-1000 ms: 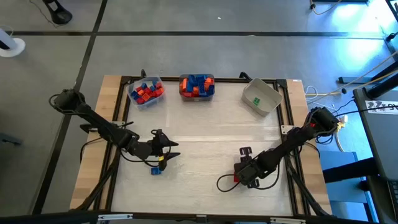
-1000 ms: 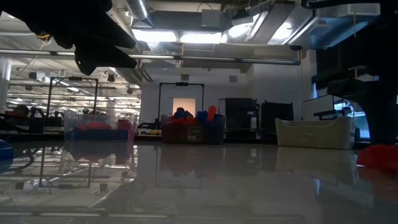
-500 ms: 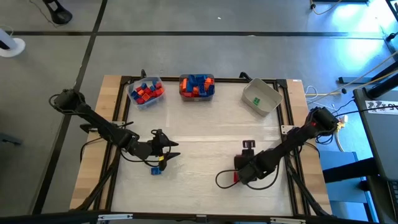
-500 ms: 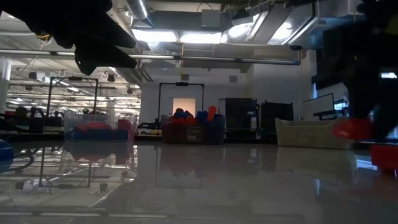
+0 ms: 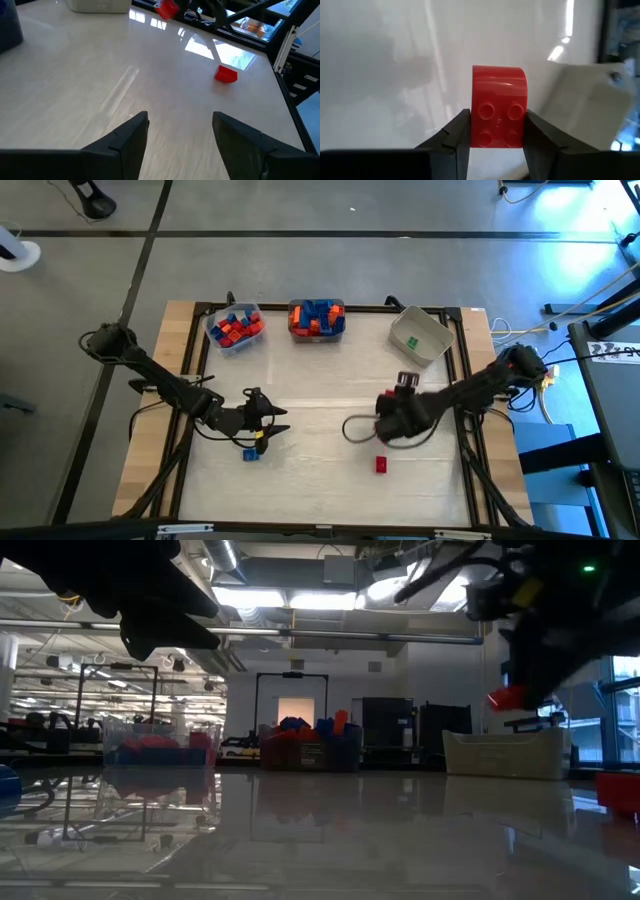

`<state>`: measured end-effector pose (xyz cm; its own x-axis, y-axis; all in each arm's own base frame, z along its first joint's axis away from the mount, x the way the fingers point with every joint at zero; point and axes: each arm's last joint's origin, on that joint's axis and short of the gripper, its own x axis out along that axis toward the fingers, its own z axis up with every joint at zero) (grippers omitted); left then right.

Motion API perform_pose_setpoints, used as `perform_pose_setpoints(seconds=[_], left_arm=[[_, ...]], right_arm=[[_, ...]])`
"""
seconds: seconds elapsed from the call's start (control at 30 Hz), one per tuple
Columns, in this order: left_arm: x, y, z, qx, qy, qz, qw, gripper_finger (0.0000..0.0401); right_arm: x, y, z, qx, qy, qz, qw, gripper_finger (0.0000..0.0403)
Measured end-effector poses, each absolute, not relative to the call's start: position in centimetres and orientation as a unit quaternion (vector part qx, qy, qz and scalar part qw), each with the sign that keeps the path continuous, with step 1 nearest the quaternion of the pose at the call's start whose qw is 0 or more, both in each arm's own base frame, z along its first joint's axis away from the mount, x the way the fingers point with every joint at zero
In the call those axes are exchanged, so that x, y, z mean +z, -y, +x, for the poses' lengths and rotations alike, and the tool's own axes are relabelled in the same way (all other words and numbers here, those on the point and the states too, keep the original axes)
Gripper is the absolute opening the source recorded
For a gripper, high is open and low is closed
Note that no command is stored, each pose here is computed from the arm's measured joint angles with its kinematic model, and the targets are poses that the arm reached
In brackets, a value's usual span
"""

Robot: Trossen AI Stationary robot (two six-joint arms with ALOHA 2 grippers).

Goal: Sort blocks by size

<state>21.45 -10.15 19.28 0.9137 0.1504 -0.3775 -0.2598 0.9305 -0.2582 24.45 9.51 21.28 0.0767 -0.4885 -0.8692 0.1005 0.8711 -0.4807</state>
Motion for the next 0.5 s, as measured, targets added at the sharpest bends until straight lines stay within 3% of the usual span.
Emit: perform_pose_setpoints(seconds=[0.5], left_arm=[[19.3,10.2,21.4,0.106,-0.179,-0.153,0.966,0.021]], right_arm=[[28.5,1.0,20.2,-0.388,-0.577,-0.077,0.715,0.0137]])
